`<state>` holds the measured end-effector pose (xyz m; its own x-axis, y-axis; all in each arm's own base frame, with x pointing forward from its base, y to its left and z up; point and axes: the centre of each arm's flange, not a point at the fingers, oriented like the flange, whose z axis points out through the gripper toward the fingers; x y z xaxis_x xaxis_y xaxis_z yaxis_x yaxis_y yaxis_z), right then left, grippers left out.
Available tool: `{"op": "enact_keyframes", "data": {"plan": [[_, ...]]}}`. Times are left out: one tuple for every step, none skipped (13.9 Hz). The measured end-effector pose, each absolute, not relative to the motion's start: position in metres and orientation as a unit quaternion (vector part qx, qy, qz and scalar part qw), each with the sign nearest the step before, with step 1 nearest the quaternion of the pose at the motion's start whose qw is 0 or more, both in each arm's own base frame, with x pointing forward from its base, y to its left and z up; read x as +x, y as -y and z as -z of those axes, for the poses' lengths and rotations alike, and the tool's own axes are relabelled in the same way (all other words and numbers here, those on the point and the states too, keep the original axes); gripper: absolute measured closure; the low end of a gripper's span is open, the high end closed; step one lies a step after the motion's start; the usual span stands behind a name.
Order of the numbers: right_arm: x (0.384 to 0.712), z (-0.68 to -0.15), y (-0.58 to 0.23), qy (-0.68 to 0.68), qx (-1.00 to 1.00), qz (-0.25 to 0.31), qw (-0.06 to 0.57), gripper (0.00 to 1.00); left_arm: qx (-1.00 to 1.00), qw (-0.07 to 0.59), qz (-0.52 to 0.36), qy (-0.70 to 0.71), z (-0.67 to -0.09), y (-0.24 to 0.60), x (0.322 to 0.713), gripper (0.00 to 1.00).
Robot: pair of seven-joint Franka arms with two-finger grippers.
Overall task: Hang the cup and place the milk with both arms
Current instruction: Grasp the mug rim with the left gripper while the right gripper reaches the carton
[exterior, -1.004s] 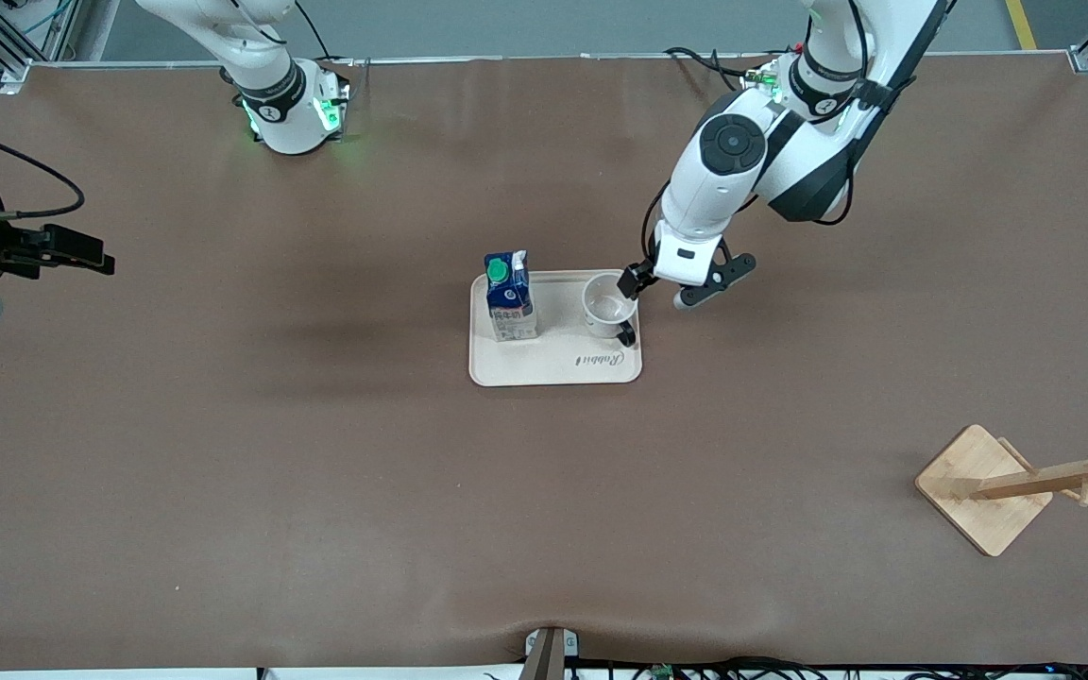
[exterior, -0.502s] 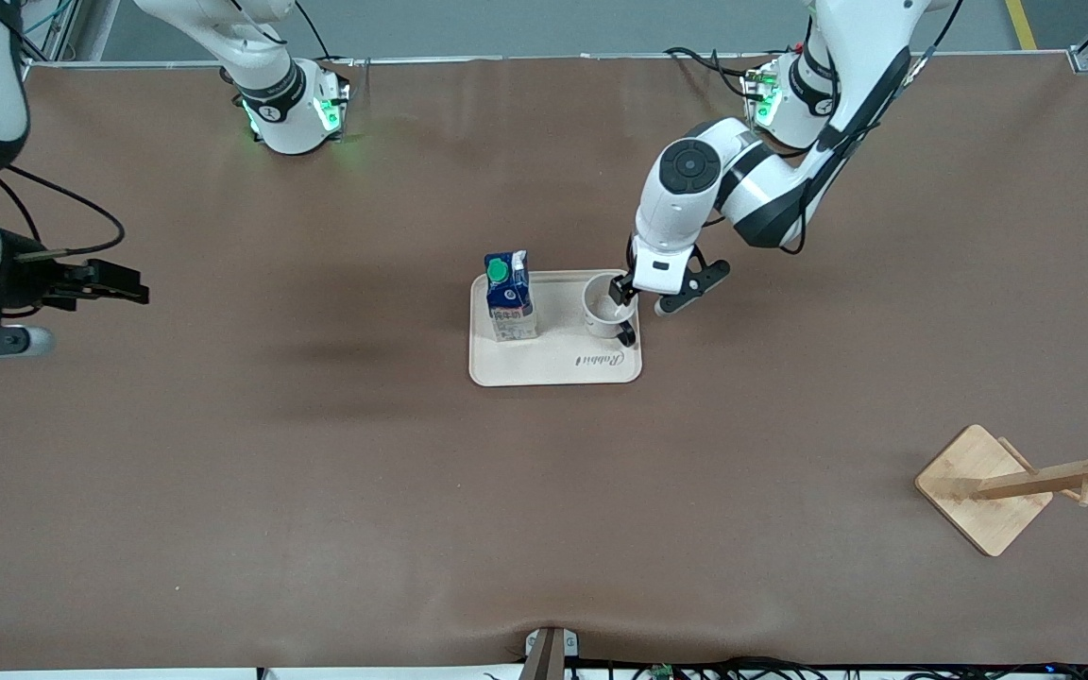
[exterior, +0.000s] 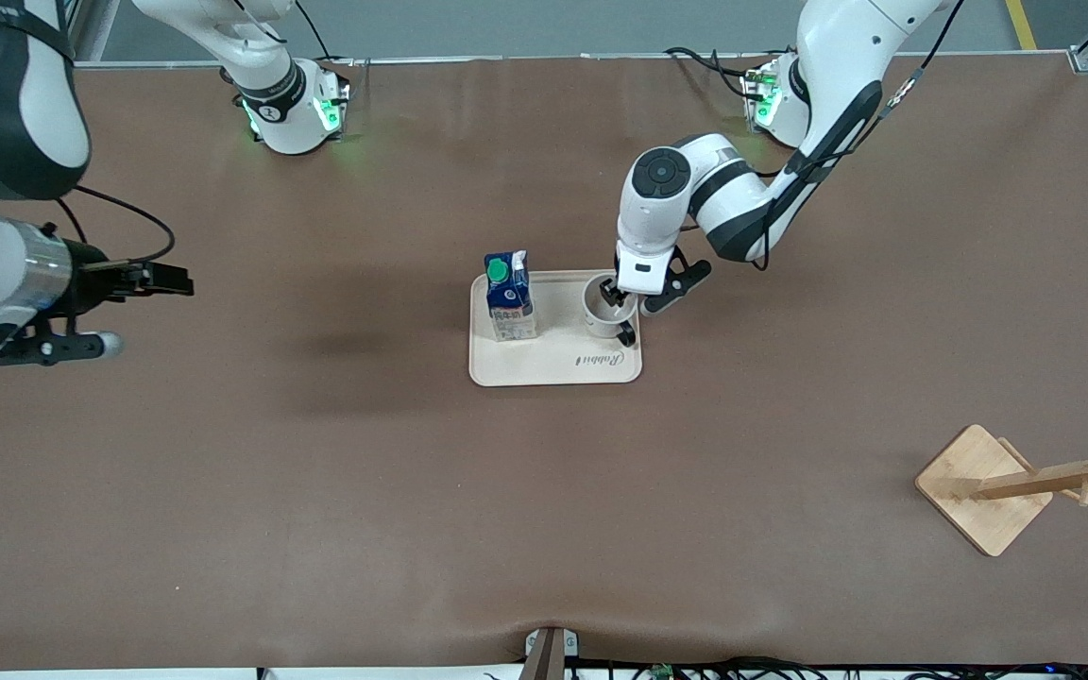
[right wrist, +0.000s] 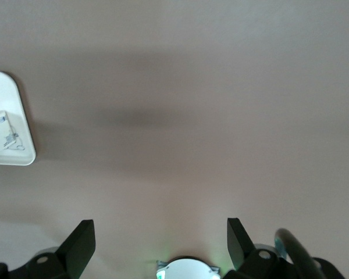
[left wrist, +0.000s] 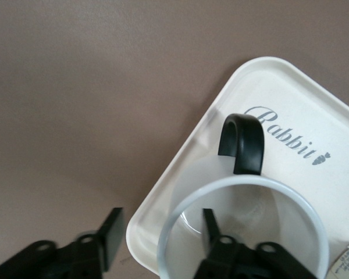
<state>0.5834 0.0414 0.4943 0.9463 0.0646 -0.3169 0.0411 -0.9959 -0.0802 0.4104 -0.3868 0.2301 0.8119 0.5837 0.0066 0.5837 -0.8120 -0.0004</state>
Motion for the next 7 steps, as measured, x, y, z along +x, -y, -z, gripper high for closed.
{"op": "enact_keyframes", "data": {"plan": [[0.582,-0.492,-0.054,0.022,-0.985,-0.164,0.037,0.0,-0.952,0.0,0.004,0.306,-0.23,0.388,0.411,0.46],[0.581,-0.492,-0.066,0.02,-0.985,-0.165,0.039,0.0,-0.952,-0.002,0.006,0.305,-0.232,0.389,0.413,0.52],[0.58,-0.492,-0.077,0.017,-0.985,-0.165,0.039,0.0,-0.953,-0.004,0.009,0.303,-0.234,0.39,0.415,0.63],[0.579,-0.493,-0.087,0.008,-0.986,-0.165,0.036,0.0,-0.954,-0.006,0.013,0.301,-0.236,0.391,0.417,0.73],[0.577,-0.493,-0.099,-0.004,-0.986,-0.166,0.036,0.0,-0.955,-0.007,0.019,0.297,-0.238,0.392,0.419,0.86],[0.575,-0.494,-0.113,-0.017,-0.985,-0.166,0.037,0.0,-0.956,-0.01,0.026,0.292,-0.241,0.393,0.422,0.94],[0.573,-0.496,-0.129,-0.028,-0.986,-0.163,0.039,0.0,-0.956,-0.013,0.032,0.29,-0.245,0.394,0.426,0.93]]}}
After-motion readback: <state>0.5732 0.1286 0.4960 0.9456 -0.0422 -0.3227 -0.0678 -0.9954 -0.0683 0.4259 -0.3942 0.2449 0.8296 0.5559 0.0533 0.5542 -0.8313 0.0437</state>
